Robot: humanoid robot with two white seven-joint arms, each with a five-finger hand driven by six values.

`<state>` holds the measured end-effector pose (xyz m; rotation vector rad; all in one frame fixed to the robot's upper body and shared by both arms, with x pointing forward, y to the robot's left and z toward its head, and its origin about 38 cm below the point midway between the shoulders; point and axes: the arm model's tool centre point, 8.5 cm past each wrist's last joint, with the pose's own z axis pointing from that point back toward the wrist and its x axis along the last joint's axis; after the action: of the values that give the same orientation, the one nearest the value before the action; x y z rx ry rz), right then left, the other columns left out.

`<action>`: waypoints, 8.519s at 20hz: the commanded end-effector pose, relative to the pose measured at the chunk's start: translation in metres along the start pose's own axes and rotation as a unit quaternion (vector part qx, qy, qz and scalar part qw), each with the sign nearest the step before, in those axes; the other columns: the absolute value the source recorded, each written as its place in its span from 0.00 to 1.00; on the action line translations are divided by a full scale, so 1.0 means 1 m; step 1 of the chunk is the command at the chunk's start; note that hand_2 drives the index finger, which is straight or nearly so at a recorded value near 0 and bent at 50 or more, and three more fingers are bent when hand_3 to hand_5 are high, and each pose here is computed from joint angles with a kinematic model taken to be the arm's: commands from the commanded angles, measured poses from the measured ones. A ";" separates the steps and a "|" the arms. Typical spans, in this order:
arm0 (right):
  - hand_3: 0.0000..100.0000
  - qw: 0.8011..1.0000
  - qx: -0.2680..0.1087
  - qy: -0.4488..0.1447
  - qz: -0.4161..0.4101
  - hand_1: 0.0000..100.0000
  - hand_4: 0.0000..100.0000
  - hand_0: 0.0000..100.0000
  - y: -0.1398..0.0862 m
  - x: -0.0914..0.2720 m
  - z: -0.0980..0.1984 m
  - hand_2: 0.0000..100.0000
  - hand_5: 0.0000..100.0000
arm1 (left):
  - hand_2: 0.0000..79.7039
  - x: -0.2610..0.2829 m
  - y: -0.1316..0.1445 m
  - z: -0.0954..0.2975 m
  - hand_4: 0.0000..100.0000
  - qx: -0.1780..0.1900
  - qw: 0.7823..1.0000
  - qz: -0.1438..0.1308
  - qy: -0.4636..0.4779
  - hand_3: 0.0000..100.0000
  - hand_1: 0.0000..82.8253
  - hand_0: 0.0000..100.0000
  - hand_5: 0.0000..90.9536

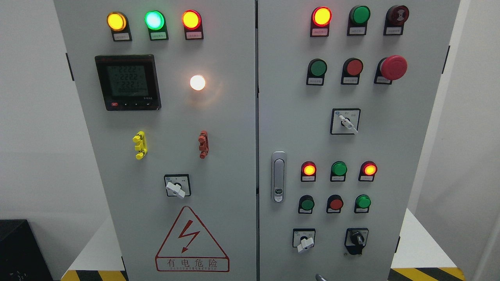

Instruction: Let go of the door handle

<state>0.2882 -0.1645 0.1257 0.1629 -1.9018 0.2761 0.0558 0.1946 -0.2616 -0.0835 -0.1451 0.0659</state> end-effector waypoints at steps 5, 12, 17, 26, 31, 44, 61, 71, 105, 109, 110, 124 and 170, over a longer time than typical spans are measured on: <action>0.00 1.000 0.003 -0.003 -0.001 0.21 0.04 0.27 0.004 0.002 -0.001 0.00 0.00 | 0.03 0.007 -0.001 -0.001 0.01 -0.002 1.000 -0.011 -0.009 0.09 0.00 0.00 0.00; 0.32 0.988 -0.069 -0.068 0.124 0.25 0.47 0.32 -0.011 0.043 -0.025 0.00 0.40 | 0.03 0.007 -0.001 -0.001 0.01 -0.002 1.000 -0.011 -0.009 0.10 0.00 0.00 0.00; 0.60 0.957 -0.107 -0.110 0.246 0.29 0.64 0.40 -0.016 0.069 -0.045 0.00 0.62 | 0.03 0.007 -0.001 -0.001 0.01 -0.002 1.000 -0.011 -0.009 0.09 0.00 0.00 0.00; 0.88 0.889 -0.119 -0.119 0.427 0.32 0.89 0.43 -0.007 0.080 -0.069 0.00 0.92 | 0.03 0.007 -0.001 -0.001 0.01 -0.002 1.000 -0.011 -0.009 0.09 0.00 0.00 0.00; 0.89 0.871 -0.134 -0.115 0.459 0.32 0.90 0.43 -0.002 0.088 -0.098 0.00 0.95 | 0.03 0.007 -0.001 -0.001 0.01 -0.002 1.000 -0.011 -0.009 0.09 0.00 0.00 0.00; 0.94 0.821 -0.096 -0.109 0.553 0.31 0.90 0.43 0.021 0.071 -0.107 0.00 0.95 | 0.03 0.007 -0.001 -0.001 0.01 -0.002 1.000 -0.011 -0.009 0.09 0.00 0.00 0.00; 0.95 0.787 -0.103 -0.090 0.602 0.32 0.90 0.43 0.018 0.064 -0.147 0.00 0.94 | 0.03 0.007 -0.001 -0.001 0.01 -0.002 1.000 -0.011 -0.009 0.09 0.00 0.00 0.00; 0.96 0.780 -0.108 -0.071 0.612 0.33 0.90 0.41 0.014 0.059 -0.158 0.00 0.95 | 0.03 0.007 -0.001 -0.001 0.01 -0.002 1.000 -0.011 -0.009 0.09 0.00 0.00 0.00; 0.97 0.779 -0.104 -0.062 0.615 0.32 0.90 0.40 0.016 0.053 -0.161 0.00 0.95 | 0.03 0.007 -0.001 -0.001 0.01 -0.002 1.000 -0.011 -0.009 0.09 0.00 0.00 0.00; 0.97 0.779 -0.107 -0.054 0.616 0.32 0.90 0.40 0.014 0.052 -0.161 0.00 0.95 | 0.03 0.007 -0.001 -0.001 0.01 -0.002 1.000 -0.011 -0.009 0.09 0.00 0.00 0.00; 0.98 0.779 -0.107 -0.055 0.616 0.32 0.90 0.40 0.015 0.052 -0.161 0.00 0.95 | 0.03 0.007 -0.001 -0.001 0.01 -0.002 1.000 -0.011 -0.009 0.09 0.00 0.00 0.00; 0.99 0.781 -0.096 -0.048 0.615 0.33 0.90 0.40 0.019 0.045 -0.157 0.00 0.95 | 0.03 0.007 -0.001 -0.001 0.01 -0.002 1.000 -0.011 -0.009 0.09 0.00 0.00 0.00; 0.99 0.778 -0.110 -0.064 0.615 0.33 0.90 0.40 0.020 0.057 -0.152 0.03 0.95 | 0.03 0.007 -0.001 -0.001 0.01 -0.002 1.000 -0.011 -0.009 0.09 0.00 0.00 0.00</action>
<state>0.4070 -0.1023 0.2105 -1.2816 -1.8503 0.9454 0.0558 0.1946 -0.2616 -0.0835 -0.1450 0.0659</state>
